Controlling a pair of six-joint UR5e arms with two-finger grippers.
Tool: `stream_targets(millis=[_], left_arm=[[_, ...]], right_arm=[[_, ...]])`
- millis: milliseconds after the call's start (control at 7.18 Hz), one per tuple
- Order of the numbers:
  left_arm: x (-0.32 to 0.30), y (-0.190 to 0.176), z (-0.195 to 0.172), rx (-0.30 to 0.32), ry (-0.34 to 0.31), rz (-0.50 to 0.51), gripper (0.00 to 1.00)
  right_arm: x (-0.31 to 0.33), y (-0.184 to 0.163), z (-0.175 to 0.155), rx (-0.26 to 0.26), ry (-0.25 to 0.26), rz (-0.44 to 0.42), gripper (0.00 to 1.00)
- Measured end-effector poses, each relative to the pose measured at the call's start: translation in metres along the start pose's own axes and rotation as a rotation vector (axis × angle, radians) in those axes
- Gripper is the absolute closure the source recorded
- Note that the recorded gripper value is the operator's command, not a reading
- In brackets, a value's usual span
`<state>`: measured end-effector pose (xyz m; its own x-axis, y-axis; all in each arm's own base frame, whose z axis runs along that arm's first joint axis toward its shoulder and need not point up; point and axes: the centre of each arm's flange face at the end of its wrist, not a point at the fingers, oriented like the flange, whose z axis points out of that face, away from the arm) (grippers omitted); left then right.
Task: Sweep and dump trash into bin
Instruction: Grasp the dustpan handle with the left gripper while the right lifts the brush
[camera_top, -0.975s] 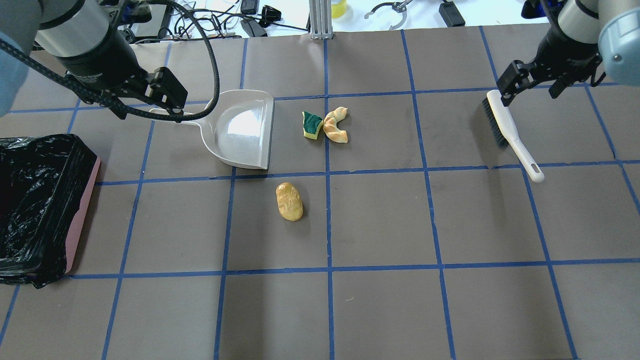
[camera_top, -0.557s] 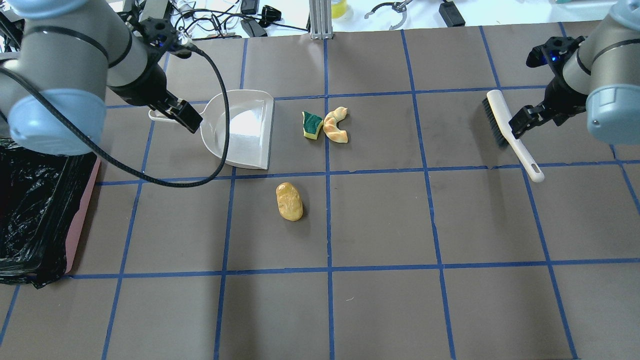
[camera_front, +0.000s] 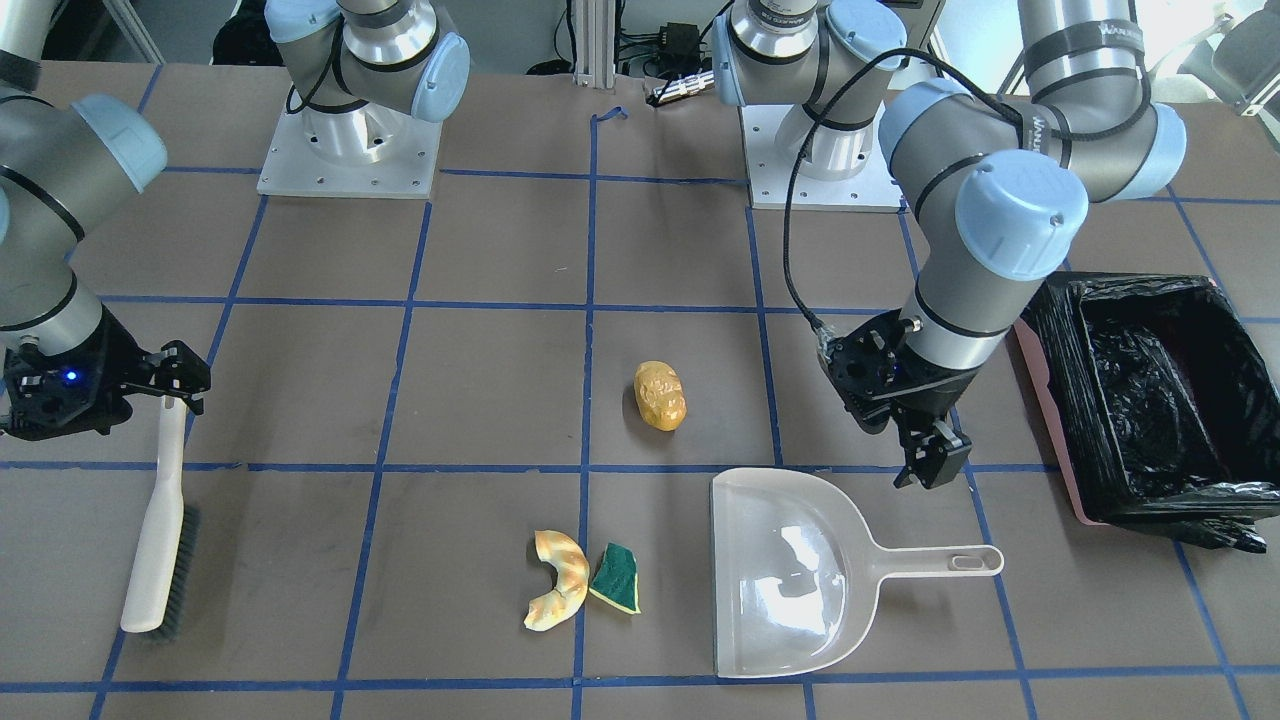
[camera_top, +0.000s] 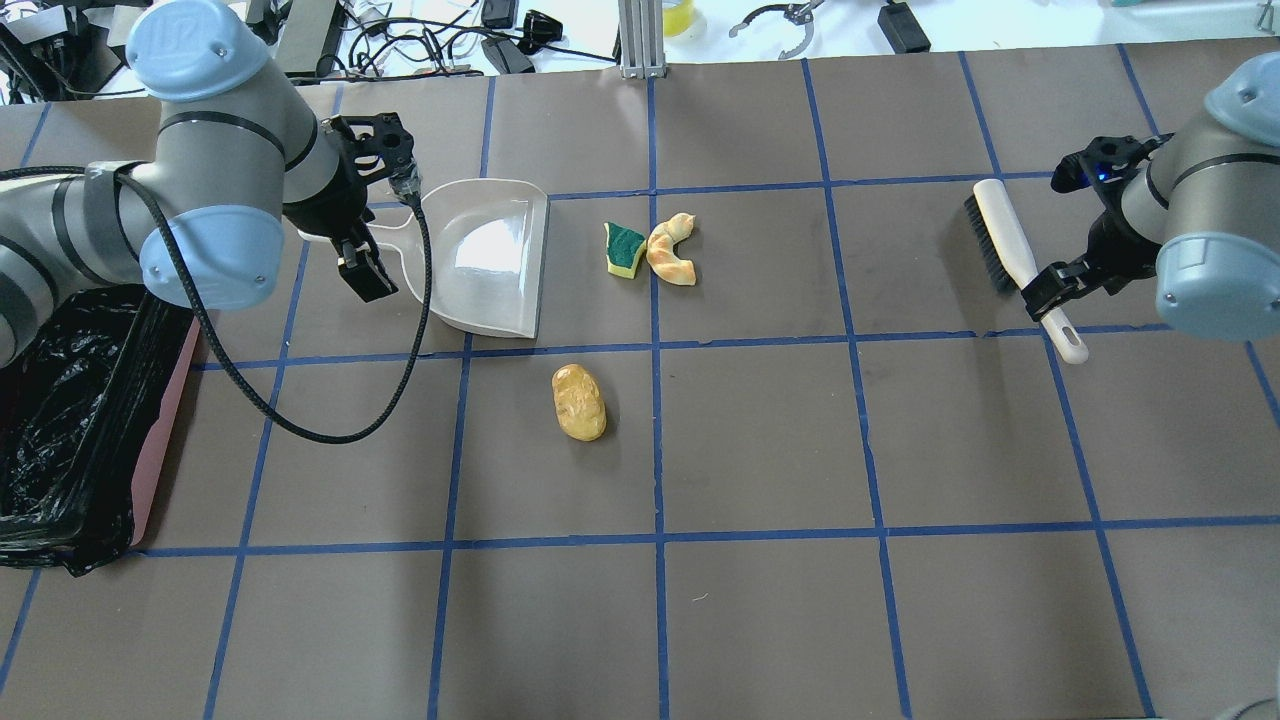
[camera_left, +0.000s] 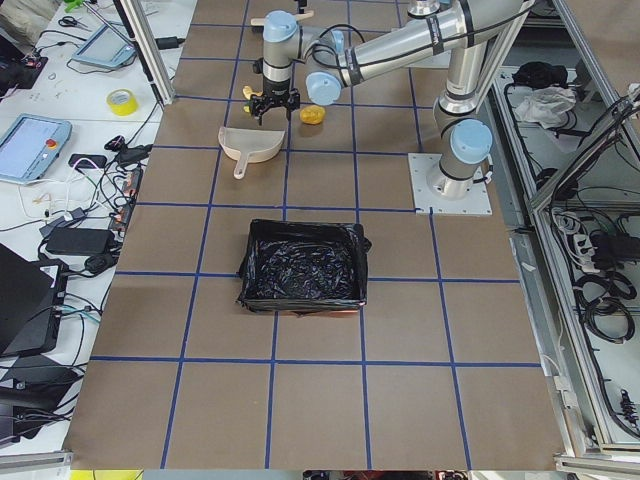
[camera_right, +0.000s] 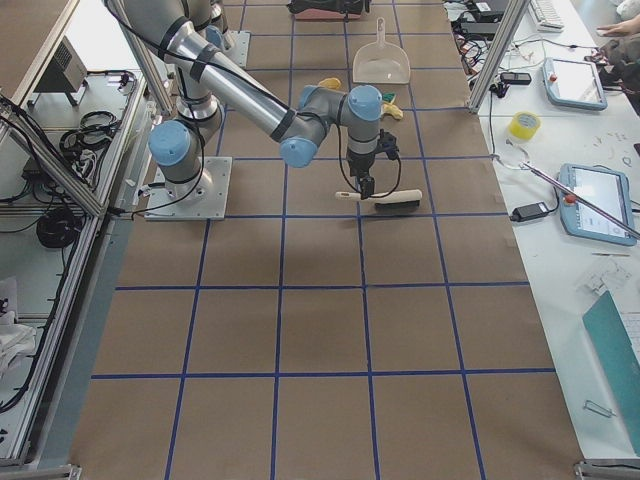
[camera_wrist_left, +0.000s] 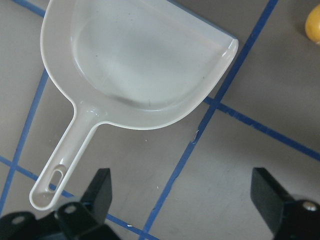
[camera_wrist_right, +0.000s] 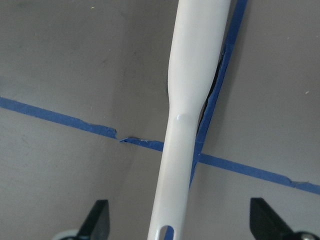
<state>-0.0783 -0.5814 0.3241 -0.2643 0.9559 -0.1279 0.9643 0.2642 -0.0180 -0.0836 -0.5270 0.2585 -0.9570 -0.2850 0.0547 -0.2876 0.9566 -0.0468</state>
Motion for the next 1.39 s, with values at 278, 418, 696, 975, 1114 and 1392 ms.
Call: stream_targets(millis=[278,418,696,975,1114,1392], left_arm=[[-0.043,0.016,0.026,-0.007,0.010,0.248,0.00],[-0.060,0.020,0.042,-0.008,0.021,0.302,0.00],[-0.088,0.023,0.068,-0.008,0.036,0.413,0.00],[-0.098,0.037,0.084,-0.008,0.054,0.396,0.00],[-0.099,0.043,0.091,-0.007,0.067,0.371,0.00],[-0.097,0.046,0.103,-0.002,0.086,0.318,0.30]], right_arm=[[0.000,0.007,0.012,-0.010,-0.010,0.009,0.17],[-0.001,0.008,0.016,-0.016,-0.015,0.010,0.22],[-0.002,0.008,0.023,-0.015,-0.030,0.011,0.31],[-0.002,0.006,0.025,-0.005,-0.046,0.012,0.45],[-0.002,0.005,0.025,-0.001,-0.048,0.013,0.56],[-0.002,0.004,0.028,0.000,-0.050,0.018,0.75]])
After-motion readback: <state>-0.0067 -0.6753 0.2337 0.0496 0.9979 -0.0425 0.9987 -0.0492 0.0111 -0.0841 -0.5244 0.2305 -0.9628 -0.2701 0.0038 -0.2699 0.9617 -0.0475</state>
